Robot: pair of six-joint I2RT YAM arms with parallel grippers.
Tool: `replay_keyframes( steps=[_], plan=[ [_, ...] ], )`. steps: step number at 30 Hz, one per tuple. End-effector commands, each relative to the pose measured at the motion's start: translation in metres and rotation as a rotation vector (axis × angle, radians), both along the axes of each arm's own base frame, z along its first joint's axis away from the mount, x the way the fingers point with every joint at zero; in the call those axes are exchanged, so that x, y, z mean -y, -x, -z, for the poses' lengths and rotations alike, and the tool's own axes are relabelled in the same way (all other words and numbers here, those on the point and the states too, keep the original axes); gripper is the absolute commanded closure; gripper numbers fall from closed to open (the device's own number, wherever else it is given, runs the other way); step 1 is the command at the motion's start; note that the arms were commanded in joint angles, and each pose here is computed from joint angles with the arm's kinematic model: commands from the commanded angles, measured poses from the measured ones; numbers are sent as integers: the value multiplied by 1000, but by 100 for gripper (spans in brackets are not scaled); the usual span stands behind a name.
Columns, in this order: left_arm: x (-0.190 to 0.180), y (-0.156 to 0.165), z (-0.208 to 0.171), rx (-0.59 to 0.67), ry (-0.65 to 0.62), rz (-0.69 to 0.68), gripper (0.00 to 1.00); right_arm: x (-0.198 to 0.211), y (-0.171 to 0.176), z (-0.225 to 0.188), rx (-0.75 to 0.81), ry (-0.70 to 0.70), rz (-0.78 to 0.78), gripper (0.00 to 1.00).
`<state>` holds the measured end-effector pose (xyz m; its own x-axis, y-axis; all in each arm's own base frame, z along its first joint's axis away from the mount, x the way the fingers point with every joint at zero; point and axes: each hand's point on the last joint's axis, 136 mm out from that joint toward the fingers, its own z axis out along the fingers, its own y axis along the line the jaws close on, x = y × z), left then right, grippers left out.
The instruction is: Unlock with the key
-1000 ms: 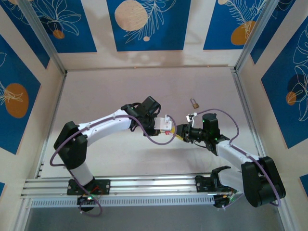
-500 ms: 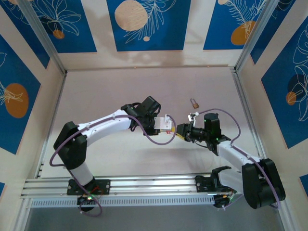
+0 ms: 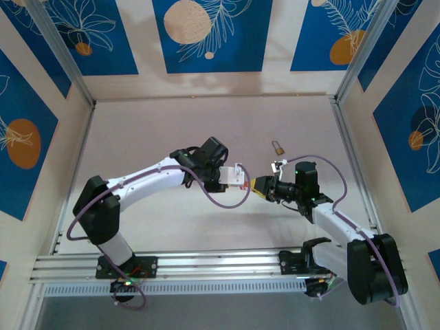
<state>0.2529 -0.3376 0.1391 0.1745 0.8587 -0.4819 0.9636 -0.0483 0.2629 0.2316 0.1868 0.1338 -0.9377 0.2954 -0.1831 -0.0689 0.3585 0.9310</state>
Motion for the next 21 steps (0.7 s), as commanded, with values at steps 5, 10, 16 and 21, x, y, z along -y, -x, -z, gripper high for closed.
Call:
replay_keyframes(
  steps=[5, 10, 16, 21],
  plan=[
    [-20, -1, -3, 32, -51, -25, 100, 5, 0, -6, 24, -2, 5, 69],
    [-20, -2, -4, 37, -49, -35, 97, 5, -1, -7, 25, -6, 9, 69],
    [-23, -11, -7, 61, -64, -79, 63, 5, -2, -9, 29, -6, 8, 69],
    [-26, -20, -14, 118, -51, -118, 51, 5, -3, -8, 31, -5, 9, 69]
  ],
)
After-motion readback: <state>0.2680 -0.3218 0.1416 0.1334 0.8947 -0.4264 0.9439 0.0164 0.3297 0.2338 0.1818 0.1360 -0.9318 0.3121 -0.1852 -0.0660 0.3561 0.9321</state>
